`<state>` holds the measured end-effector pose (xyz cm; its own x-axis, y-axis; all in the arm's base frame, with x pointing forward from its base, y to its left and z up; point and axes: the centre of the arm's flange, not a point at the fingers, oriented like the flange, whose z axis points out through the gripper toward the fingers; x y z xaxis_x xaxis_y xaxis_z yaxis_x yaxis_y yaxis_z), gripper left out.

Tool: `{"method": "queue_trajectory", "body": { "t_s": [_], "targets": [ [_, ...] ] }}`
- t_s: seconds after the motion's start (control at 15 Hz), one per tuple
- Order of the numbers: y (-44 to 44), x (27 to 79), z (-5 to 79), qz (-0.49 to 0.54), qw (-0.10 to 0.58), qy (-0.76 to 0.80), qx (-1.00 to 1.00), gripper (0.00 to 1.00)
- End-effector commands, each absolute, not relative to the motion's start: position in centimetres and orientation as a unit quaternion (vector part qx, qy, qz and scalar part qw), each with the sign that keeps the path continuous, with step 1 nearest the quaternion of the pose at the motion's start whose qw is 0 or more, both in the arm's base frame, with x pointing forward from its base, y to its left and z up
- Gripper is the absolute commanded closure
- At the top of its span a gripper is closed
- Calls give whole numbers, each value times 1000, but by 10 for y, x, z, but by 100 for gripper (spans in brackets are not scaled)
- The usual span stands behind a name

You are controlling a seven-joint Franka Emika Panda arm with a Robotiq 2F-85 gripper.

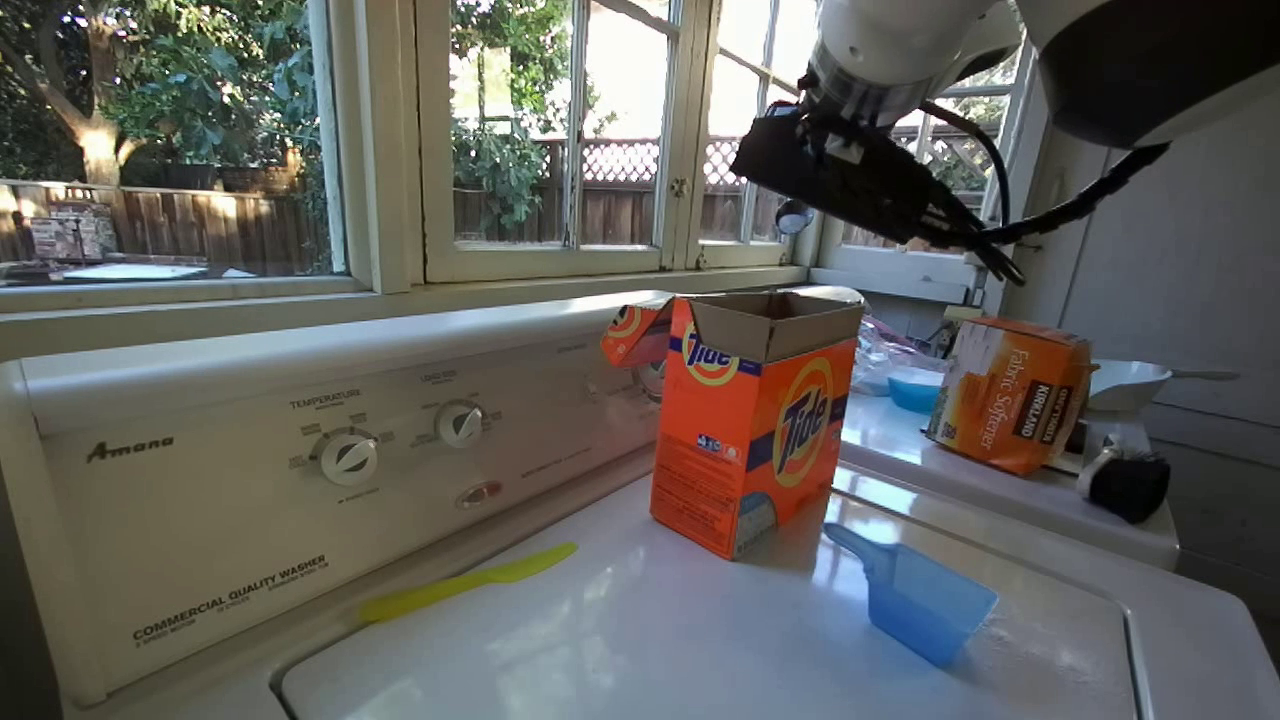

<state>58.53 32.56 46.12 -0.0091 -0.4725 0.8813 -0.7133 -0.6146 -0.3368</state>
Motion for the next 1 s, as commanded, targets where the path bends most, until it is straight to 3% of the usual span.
{"method": "queue_trajectory", "body": {
  "t_s": [0.0,0.93],
  "targets": [
    [330,576,456,599,112,-421,672,98],
    [339,564,454,670,136,-396,612,98]
  ]
}}
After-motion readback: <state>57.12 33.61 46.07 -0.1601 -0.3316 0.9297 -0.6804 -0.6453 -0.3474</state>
